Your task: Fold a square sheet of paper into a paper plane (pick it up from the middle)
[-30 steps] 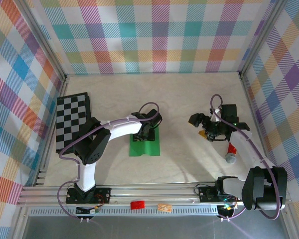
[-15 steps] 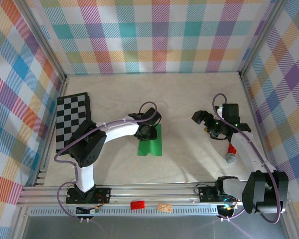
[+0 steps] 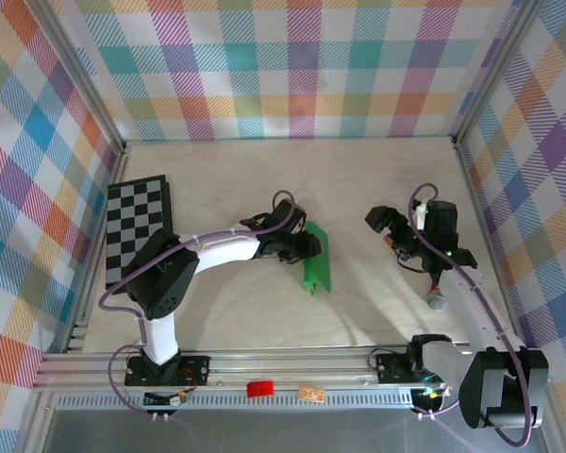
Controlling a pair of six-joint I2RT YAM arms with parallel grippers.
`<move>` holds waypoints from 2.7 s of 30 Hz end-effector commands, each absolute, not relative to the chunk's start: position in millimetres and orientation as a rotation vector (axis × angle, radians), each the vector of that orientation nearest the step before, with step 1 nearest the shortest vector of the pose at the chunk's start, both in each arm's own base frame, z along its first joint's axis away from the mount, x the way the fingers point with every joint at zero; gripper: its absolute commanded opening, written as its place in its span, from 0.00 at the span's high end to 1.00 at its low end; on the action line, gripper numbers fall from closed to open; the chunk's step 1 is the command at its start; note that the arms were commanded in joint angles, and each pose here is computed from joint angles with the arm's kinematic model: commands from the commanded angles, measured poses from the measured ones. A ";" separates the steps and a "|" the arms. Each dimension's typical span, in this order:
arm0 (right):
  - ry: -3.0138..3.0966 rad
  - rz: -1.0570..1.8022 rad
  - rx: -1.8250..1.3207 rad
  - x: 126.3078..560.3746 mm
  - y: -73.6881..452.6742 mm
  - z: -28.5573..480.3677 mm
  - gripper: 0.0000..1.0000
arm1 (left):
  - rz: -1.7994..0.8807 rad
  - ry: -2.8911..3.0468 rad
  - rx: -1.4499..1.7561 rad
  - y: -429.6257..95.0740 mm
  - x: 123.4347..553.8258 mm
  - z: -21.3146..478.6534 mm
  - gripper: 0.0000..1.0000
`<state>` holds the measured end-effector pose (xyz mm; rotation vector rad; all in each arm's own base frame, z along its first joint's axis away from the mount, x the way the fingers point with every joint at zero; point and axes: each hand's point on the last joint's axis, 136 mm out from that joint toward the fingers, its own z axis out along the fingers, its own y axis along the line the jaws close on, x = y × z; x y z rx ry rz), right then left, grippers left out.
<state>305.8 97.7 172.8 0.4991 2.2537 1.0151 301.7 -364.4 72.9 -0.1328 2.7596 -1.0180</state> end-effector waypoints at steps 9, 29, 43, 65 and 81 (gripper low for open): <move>2.269 1.240 0.355 305.8 127.0 181.5 0.00 | -1.397 2.580 -0.147 -379.1 305.2 109.1 0.64; 2.293 1.358 0.338 307.0 138.7 178.7 0.01 | -1.241 2.717 -0.110 -359.2 292.4 65.3 0.64; 2.504 1.191 0.498 308.2 138.8 142.9 0.01 | -1.020 2.809 -0.109 -334.0 285.9 28.5 0.62; 2.525 1.344 0.389 304.6 166.3 132.2 0.11 | -0.642 2.812 0.050 -289.7 287.4 40.3 0.36; 2.547 1.383 0.338 299.3 178.2 125.0 0.23 | -0.518 2.858 -0.031 -274.4 286.4 20.1 0.45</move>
